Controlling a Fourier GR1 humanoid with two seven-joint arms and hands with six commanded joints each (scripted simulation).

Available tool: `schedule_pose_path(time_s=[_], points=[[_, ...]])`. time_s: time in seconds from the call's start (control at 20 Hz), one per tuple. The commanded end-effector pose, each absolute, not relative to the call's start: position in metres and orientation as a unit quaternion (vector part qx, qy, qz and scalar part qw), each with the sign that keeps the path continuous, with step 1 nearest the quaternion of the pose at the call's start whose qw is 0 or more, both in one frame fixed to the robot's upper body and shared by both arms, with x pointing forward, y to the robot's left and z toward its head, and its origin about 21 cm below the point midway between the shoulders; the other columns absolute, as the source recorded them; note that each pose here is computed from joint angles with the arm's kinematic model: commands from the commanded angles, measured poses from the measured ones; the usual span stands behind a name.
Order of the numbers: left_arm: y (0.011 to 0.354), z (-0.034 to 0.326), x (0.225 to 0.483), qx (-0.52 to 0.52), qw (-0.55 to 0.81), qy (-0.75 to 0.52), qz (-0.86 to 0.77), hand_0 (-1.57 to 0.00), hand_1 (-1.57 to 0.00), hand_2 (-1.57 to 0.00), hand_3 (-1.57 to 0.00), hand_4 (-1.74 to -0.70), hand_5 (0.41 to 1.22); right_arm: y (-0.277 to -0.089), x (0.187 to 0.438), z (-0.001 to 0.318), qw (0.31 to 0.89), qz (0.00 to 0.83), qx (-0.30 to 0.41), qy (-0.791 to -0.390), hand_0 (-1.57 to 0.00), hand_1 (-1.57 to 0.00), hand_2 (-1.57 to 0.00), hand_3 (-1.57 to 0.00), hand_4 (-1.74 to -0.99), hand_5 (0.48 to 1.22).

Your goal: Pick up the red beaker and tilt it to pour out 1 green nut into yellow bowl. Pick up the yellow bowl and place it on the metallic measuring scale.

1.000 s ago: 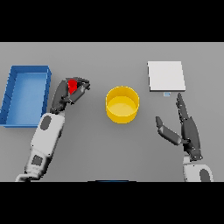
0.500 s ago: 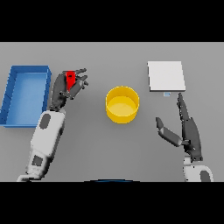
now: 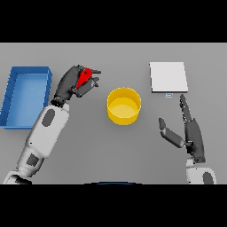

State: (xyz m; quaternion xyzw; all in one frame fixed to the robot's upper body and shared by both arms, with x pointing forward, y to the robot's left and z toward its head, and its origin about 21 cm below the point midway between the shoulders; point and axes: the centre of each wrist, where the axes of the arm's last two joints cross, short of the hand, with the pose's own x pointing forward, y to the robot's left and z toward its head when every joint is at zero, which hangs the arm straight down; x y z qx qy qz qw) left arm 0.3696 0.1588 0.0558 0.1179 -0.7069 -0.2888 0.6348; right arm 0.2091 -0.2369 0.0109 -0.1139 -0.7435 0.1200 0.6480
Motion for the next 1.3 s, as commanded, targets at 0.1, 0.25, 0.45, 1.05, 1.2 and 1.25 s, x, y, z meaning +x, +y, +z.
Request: schedule_pose_path(time_s=[0.1,0.25,0.45,1.05,1.2,1.25], points=[[0.144,0.059,0.367,0.148,0.631,-0.69,-0.323,-1.57,-1.57,-1.57,-1.56,-1.73,1.114,-0.236,0.208,0.01,0.653,0.124,-0.11,-0.739,0.0,0.0,0.0,0.0,-1.254,0.68],[0.136,0.067,0.371,0.216,0.601,-0.658,-0.399,-1.57,-1.57,-1.57,-1.57,-1.74,1.131,-0.234,0.213,0.011,0.654,0.119,-0.104,-0.739,0.0,0.0,0.0,0.0,-1.252,0.685],[0.119,0.078,0.374,0.296,0.516,-0.621,-0.51,-1.57,-1.57,-1.57,-1.57,-1.74,1.145,-0.235,0.21,0.01,0.654,0.116,-0.099,-0.741,0.0,0.0,0.0,0.0,-1.262,0.694],[0.076,0.105,0.385,0.375,0.295,-0.495,-0.726,-1.57,-1.57,-1.57,-1.34,-1.71,1.216,-0.231,0.205,0.008,0.654,0.09,-0.089,-0.746,0.0,0.0,0.0,0.0,-1.294,0.672],[0.063,0.105,0.385,0.375,0.236,-0.46,-0.77,-1.57,-1.57,-1.57,-1.45,-1.72,1.218,-0.233,0.206,0.007,0.66,0.08,-0.08,-0.743,0.0,0.0,0.0,0.0,-1.294,0.653],[0.063,0.104,0.387,0.383,0.219,-0.445,-0.779,-1.57,-1.57,-1.57,-1.47,-1.73,1.219,-0.233,0.208,0.005,0.662,0.08,-0.08,-0.741,0.0,0.0,0.0,0.0,-1.291,0.648]])
